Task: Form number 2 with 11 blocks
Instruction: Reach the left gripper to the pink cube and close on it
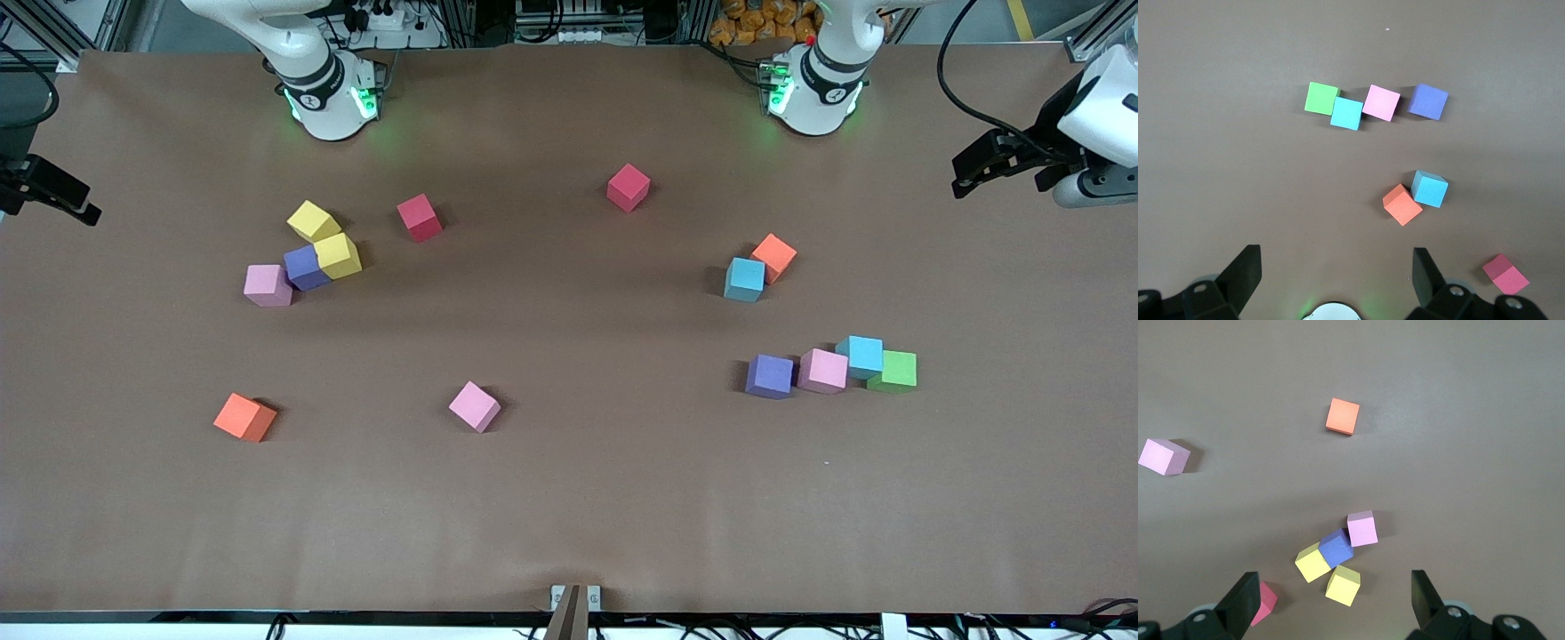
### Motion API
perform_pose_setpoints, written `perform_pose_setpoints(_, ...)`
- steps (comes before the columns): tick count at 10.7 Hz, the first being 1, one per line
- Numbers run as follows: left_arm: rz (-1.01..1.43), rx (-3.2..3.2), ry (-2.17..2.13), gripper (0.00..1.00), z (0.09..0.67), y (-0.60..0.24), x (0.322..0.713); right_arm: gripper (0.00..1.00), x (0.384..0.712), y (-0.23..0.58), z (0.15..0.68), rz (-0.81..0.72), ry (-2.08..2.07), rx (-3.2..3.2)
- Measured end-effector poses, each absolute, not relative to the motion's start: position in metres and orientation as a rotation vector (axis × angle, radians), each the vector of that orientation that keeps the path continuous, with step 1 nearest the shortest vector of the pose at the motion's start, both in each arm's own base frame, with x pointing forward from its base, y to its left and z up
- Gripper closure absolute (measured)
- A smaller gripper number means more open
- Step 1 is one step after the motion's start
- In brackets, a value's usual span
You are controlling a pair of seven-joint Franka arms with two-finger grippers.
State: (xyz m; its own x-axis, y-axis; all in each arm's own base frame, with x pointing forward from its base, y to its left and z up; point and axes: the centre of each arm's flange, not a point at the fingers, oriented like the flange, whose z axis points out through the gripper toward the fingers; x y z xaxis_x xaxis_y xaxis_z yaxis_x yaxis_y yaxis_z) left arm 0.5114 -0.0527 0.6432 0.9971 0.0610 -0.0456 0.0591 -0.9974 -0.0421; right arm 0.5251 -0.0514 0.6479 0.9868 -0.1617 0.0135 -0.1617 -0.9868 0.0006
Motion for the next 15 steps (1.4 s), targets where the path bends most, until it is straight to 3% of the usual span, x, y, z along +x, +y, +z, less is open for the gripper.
perform_pose_setpoints(5,0.108,-3.097,-0.088,0.00,0.630,-0.053,0.520,0.00,0.526,-0.051,0.647,0.018,-0.253,3.130)
perform_pose_setpoints(10,0.363,-3.134,0.018,0.00,0.551,-0.109,0.533,0.00,0.527,-0.050,0.645,0.012,-0.251,3.130)
perform_pose_setpoints(15,0.424,-3.049,-0.298,0.00,0.465,-0.234,0.485,0.00,0.527,-0.049,0.645,0.012,-0.250,3.131)
